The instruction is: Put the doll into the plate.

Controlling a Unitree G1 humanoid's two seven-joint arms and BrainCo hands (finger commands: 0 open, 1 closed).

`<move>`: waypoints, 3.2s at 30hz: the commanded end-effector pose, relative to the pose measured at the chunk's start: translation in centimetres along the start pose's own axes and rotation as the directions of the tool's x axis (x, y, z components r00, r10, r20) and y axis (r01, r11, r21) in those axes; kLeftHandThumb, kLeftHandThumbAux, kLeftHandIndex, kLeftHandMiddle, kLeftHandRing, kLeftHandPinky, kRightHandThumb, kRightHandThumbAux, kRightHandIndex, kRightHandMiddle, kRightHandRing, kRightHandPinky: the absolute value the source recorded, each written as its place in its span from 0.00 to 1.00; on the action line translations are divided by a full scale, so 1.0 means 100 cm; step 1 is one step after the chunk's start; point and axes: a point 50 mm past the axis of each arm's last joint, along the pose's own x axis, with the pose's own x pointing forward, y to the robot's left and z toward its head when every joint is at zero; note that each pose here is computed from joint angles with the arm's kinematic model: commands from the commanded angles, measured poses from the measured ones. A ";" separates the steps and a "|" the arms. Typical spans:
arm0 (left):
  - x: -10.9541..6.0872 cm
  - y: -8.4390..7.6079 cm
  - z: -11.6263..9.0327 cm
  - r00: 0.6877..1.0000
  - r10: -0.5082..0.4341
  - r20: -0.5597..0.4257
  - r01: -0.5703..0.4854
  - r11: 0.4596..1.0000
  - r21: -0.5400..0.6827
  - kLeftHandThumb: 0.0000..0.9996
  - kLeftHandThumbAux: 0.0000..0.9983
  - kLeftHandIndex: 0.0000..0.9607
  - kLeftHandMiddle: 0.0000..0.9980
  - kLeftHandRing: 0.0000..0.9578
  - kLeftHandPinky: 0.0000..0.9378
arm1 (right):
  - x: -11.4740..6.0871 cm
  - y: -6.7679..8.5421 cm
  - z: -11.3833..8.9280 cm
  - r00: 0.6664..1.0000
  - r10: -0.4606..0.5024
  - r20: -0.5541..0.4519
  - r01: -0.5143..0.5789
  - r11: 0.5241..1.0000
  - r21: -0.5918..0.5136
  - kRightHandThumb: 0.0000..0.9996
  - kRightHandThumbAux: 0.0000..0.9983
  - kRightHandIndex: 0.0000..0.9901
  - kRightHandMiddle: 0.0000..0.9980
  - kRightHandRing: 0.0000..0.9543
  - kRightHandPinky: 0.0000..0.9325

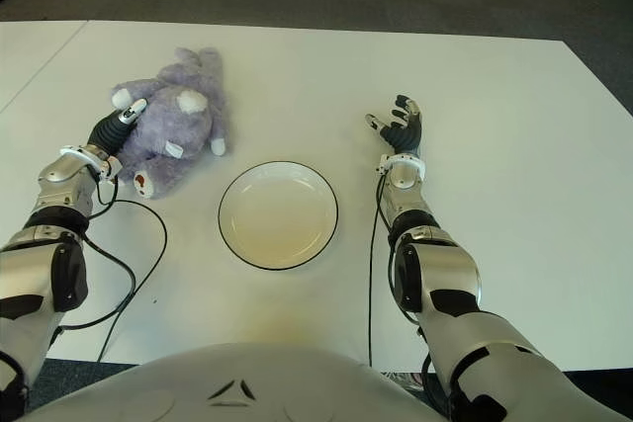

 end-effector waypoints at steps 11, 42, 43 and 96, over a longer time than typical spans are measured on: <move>-0.015 -0.027 -0.001 0.977 -0.197 0.082 0.189 0.977 0.097 0.00 0.28 0.00 0.13 0.12 0.10 | -0.054 0.003 -0.085 0.929 0.033 -0.369 -0.053 0.998 -0.043 0.21 0.84 0.17 0.21 0.24 0.28; -0.013 -0.051 0.026 0.905 -0.399 0.145 0.381 0.914 0.137 0.00 0.21 0.02 0.13 0.12 0.13 | -0.054 0.004 -0.084 0.936 0.032 -0.351 -0.069 0.993 -0.094 0.18 0.84 0.16 0.20 0.22 0.24; -0.012 -0.051 0.026 0.905 -0.399 0.145 0.381 0.914 0.136 0.00 0.21 0.02 0.14 0.13 0.14 | -0.054 0.004 -0.084 0.936 0.032 -0.350 -0.071 0.993 -0.098 0.16 0.84 0.15 0.20 0.21 0.21; 0.004 -0.067 0.017 0.943 -0.304 -0.133 0.217 0.261 0.941 0.31 0.58 0.11 0.16 0.23 0.30 | -0.054 0.006 -0.083 0.937 0.025 -0.348 -0.067 0.992 -0.110 0.21 0.85 0.15 0.24 0.25 0.25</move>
